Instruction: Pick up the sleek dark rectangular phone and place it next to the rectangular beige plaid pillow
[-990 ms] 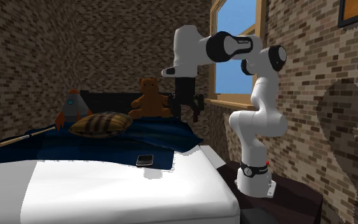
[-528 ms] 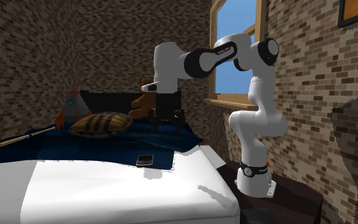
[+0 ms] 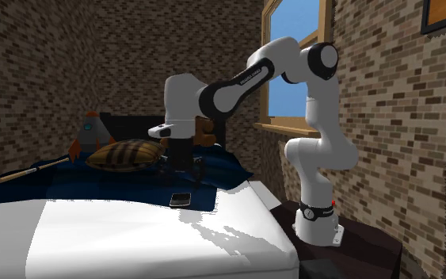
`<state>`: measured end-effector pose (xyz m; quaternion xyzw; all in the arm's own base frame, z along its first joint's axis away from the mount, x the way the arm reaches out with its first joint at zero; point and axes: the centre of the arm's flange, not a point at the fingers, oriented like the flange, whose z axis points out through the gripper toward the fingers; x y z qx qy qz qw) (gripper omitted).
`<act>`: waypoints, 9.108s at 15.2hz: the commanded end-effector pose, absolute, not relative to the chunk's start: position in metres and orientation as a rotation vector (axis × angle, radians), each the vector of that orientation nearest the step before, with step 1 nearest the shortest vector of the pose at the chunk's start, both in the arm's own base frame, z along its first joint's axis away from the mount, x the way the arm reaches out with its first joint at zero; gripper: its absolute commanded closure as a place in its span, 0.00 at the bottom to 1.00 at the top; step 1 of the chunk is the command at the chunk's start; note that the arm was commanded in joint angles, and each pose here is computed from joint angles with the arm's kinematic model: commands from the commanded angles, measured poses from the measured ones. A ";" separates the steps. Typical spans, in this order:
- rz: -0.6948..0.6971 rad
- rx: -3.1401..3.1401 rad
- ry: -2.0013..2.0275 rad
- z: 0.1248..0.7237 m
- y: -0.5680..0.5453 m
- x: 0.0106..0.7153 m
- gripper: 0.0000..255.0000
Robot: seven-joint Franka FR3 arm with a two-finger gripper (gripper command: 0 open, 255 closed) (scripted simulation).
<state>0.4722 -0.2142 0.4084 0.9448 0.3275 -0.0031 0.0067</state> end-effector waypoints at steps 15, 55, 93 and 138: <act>-0.009 2.944 1.053 0.363 -0.217 0.477 0.00; -0.009 2.944 1.053 0.522 -0.217 0.477 1.00; -0.009 2.944 1.053 0.564 -0.471 0.293 1.00; 0.114 2.867 0.988 0.417 -0.481 0.263 0.00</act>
